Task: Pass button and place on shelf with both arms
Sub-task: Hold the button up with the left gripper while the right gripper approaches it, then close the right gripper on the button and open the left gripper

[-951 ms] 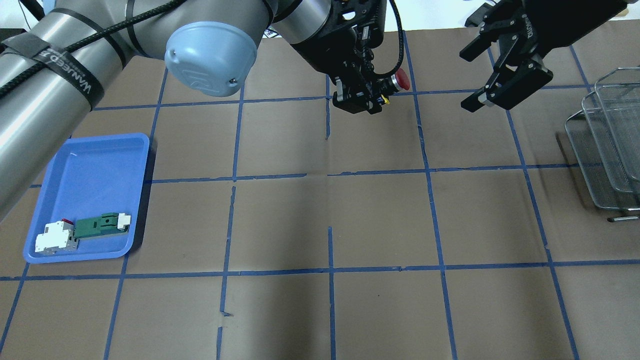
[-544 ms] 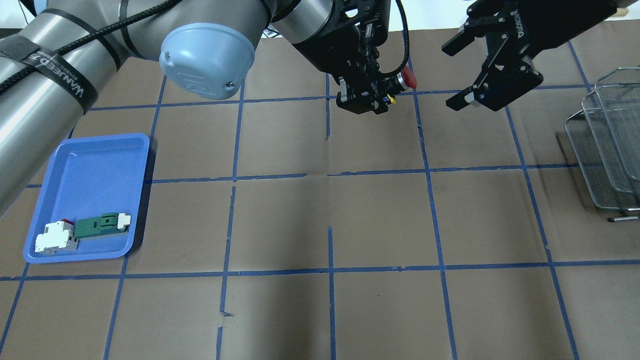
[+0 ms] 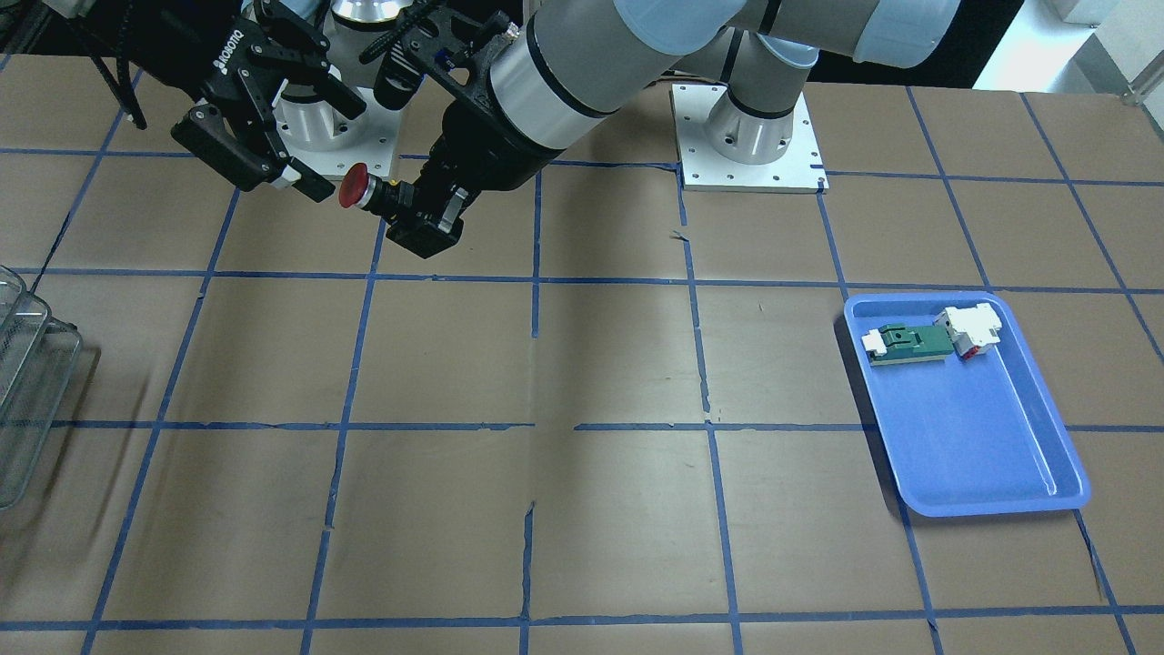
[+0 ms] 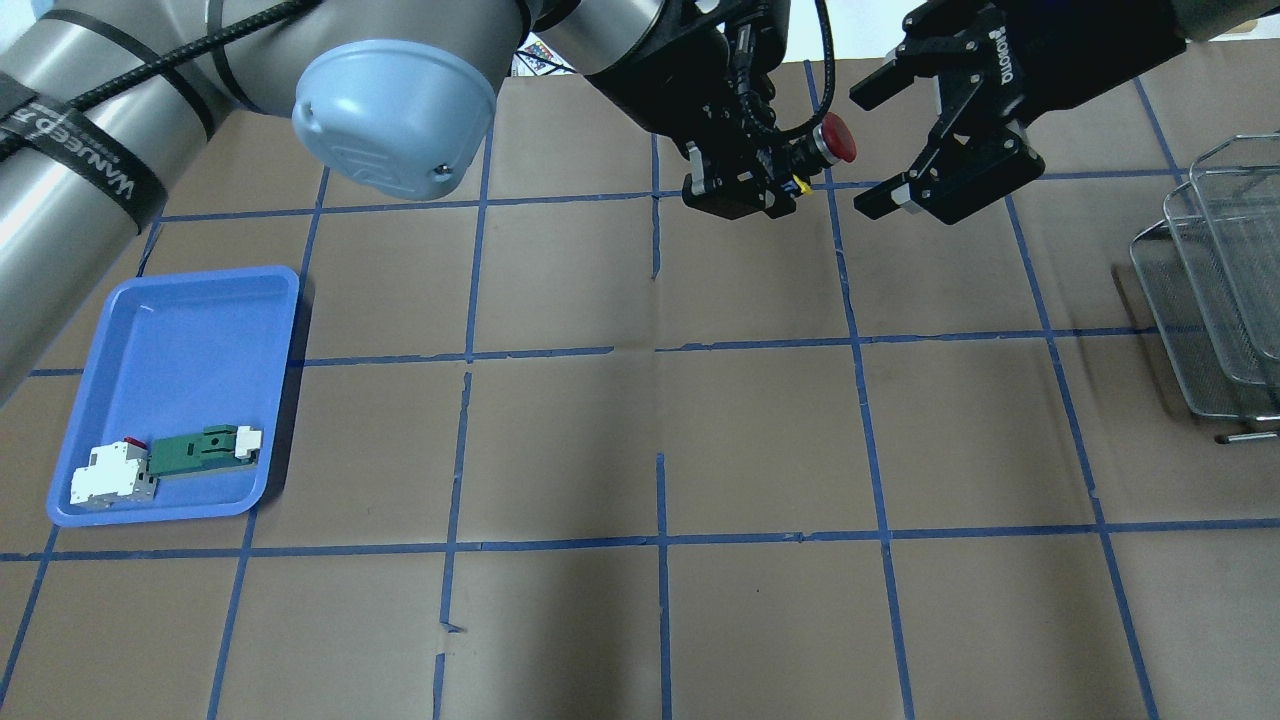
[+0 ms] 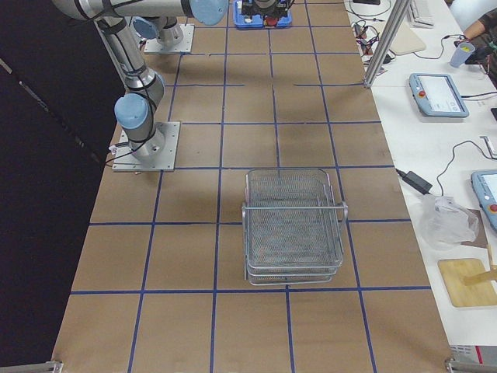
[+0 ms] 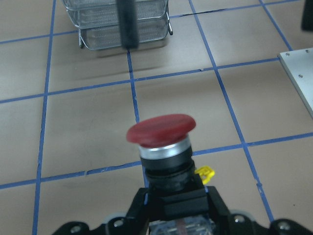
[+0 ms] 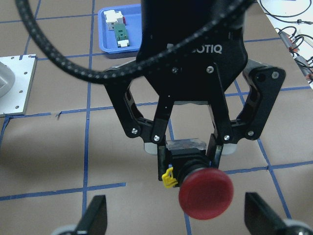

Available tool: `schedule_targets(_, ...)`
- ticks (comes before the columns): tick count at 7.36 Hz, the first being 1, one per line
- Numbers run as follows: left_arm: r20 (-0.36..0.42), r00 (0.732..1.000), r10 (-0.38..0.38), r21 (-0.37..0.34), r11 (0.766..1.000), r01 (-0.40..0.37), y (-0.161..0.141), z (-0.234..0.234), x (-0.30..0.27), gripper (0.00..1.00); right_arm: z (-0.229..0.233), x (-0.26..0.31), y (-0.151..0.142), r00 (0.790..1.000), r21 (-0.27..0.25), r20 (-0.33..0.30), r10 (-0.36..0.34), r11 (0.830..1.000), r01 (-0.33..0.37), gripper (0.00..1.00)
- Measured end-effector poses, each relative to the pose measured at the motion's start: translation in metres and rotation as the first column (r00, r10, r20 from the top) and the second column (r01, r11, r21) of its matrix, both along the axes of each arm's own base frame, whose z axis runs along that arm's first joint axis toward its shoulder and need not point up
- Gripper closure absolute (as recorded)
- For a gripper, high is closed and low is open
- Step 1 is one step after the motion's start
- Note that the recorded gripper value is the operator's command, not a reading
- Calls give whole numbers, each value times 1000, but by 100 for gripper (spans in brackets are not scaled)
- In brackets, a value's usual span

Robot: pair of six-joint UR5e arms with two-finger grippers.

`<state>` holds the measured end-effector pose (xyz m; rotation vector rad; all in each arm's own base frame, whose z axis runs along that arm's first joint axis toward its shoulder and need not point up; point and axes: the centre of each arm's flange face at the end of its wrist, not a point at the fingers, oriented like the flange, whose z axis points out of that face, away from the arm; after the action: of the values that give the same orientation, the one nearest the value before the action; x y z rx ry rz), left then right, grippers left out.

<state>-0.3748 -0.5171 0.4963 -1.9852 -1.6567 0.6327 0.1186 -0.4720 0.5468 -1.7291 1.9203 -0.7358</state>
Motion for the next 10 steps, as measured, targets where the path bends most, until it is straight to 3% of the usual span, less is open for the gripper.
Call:
schedule_targets(4,-29,999,-29,-6,1000,29,16,10,-11,100,2,2,1,1000,-4,5,-9,1000,9,0)
schedule_targets(5,-36,999,-31,-6,999,31,17,11,-11,100,2,2,1,1000,-1,5,-10,1000,10,12)
schedule_targets(6,-39,999,-33,-7,999,33,18,13,-11,100,2,2,1,1000,-2,4,-10,1000,10,51)
schedule_targets(7,-40,999,-34,-6,999,34,19,12,-11,100,2,1,1,1000,-5,3,-8,1000,8,79)
schedule_targets(8,-38,999,-35,-2,999,35,20,9,-11,100,2,1,1,1000,-9,2,-5,1000,5,94)
schedule_targets(10,-37,999,-36,0,999,36,22,3,-9,100,3,0,1,1000,-14,-1,-1,1000,1,100)
